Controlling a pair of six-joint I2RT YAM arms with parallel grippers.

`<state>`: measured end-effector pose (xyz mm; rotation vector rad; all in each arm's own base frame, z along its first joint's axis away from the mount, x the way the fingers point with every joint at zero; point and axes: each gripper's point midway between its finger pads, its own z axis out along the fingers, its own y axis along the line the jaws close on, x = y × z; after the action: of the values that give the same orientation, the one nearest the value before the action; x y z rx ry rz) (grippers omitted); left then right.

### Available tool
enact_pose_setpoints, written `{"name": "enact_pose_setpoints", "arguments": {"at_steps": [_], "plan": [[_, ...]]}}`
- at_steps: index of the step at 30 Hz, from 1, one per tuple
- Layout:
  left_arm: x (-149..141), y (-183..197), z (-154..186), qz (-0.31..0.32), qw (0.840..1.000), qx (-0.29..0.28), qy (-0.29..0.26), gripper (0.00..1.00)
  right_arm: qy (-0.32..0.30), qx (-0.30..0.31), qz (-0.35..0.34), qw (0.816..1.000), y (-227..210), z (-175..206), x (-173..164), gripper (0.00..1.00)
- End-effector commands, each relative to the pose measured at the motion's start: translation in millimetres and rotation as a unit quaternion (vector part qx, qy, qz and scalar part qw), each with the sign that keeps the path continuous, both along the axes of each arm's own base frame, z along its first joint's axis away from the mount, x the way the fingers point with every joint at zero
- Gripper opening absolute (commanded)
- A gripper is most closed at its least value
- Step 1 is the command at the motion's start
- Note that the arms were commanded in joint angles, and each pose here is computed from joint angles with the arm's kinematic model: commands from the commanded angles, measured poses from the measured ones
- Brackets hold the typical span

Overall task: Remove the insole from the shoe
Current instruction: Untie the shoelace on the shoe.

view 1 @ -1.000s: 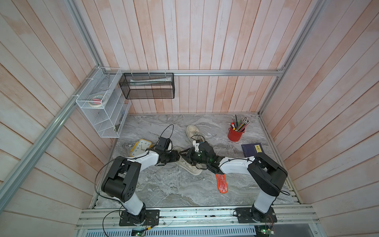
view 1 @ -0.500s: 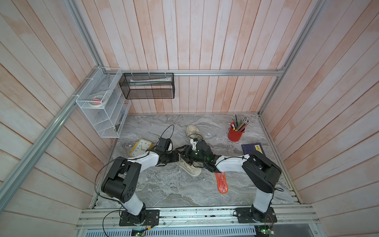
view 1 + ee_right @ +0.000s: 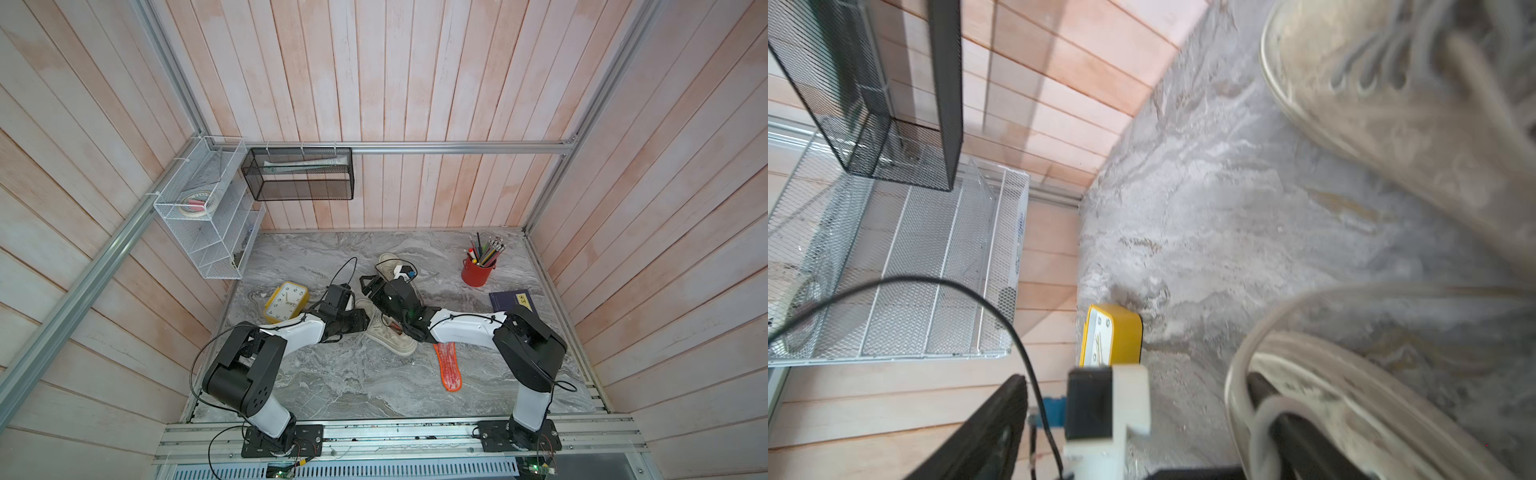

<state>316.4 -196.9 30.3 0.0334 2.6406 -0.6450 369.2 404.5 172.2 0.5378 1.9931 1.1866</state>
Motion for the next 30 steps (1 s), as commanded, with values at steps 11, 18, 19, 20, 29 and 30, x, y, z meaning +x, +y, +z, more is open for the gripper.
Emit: {"name": "enact_pose_setpoints", "arguments": {"at_steps": [11, 18, 19, 20, 29, 30], "plan": [[-89, 24, -45, -0.040, 0.984, 0.051, 0.166, 0.62, -0.192, -0.187, 0.016, 0.963, -37, 125, 50, 0.75], [-42, 32, -18, 0.031, 0.992, -0.002, 0.122, 0.59, -0.065, -0.282, 0.192, 0.938, -62, 73, -38, 0.57], [-36, 33, -15, 0.039, 0.992, -0.011, 0.116, 0.58, -0.037, -0.290, 0.220, 0.931, -66, 59, -57, 0.54], [-32, 33, -12, 0.045, 0.993, -0.016, 0.111, 0.58, -0.017, -0.300, 0.245, 0.922, -68, 46, -75, 0.53], [-12, 28, -4, 0.048, 0.994, -0.033, 0.097, 0.58, 0.050, -0.403, 0.378, 0.832, -63, -30, -162, 0.49], [-8, 27, 1, 0.049, 0.994, -0.034, 0.090, 0.58, 0.055, -0.409, 0.378, 0.829, -62, -35, -160, 0.48]]}}
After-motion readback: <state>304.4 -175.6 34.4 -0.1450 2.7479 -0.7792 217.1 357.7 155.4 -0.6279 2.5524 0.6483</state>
